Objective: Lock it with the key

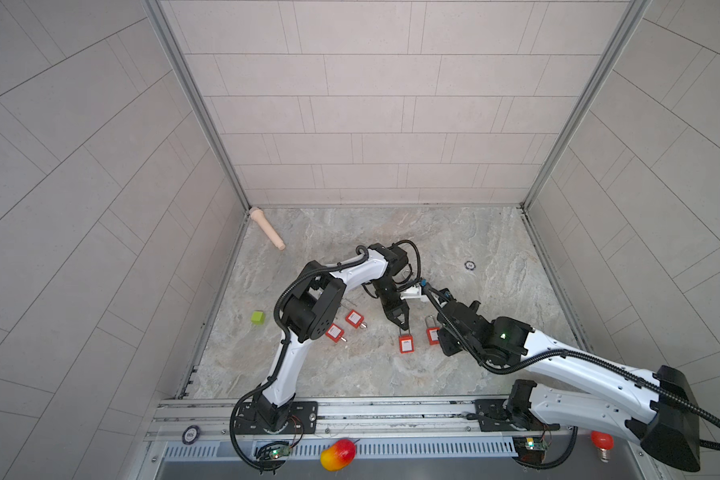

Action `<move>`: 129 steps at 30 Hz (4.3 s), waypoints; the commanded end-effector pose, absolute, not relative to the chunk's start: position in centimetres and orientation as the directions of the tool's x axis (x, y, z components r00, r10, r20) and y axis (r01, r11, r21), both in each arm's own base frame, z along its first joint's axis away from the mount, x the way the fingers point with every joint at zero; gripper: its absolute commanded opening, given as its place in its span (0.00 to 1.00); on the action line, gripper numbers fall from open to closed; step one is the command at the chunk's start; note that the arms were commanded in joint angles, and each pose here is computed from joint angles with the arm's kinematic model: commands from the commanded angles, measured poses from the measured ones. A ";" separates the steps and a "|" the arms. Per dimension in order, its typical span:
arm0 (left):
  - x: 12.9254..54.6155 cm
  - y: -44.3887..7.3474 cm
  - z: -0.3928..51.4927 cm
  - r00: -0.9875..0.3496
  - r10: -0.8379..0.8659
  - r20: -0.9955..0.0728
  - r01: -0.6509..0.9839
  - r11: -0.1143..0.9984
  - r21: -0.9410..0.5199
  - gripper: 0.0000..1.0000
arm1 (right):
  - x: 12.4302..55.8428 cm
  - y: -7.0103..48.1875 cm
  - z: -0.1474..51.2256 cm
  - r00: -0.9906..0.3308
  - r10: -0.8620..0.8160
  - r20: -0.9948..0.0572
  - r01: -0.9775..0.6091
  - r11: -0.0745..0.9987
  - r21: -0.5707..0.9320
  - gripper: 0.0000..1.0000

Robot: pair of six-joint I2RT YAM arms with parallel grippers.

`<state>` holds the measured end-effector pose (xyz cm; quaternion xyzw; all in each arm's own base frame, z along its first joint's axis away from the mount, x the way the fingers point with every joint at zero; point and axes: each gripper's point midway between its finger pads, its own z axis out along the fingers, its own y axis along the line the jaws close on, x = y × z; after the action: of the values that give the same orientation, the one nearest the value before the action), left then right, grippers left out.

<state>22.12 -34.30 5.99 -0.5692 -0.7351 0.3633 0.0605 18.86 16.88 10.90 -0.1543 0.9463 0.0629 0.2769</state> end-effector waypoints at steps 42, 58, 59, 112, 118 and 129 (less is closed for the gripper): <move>35.4 -22.2 16.3 -0.648 0.290 -0.704 0.626 0.730 -0.276 0.55 | 18.4 20.7 7.9 -0.797 -0.493 -0.350 -0.507 0.860 -0.058 0.00; 34.2 -18.4 15.2 -0.666 0.200 -0.719 0.536 0.799 -0.274 0.55 | 19.4 23.2 7.6 -0.928 -0.369 -0.049 -0.364 0.927 -0.095 0.00; 34.2 -18.3 15.2 -0.665 0.198 -0.720 0.535 0.799 -0.275 0.55 | 19.4 23.4 7.4 -0.937 -0.346 -0.043 -0.342 0.935 -0.091 0.00; 33.9 -17.5 11.6 -0.722 0.220 -0.656 0.517 0.802 -0.300 0.55 | 20.1 21.4 3.3 -0.918 -0.265 0.296 -0.320 0.935 -0.153 0.09; 33.8 -17.5 11.5 -0.724 0.220 -0.654 0.517 0.800 -0.303 0.56 | 20.2 21.5 3.5 -0.920 -0.273 0.283 -0.328 0.930 -0.168 0.12; 33.4 -17.4 11.2 -0.726 0.223 -0.651 0.516 0.802 -0.301 0.55 | 20.0 22.0 3.7 -0.913 -0.295 0.281 -0.347 0.925 -0.157 0.19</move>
<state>33.65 -17.67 10.76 -0.2037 -0.9005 0.2394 -0.3004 20.04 22.34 3.05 -0.1608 0.9748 -0.0892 -0.1260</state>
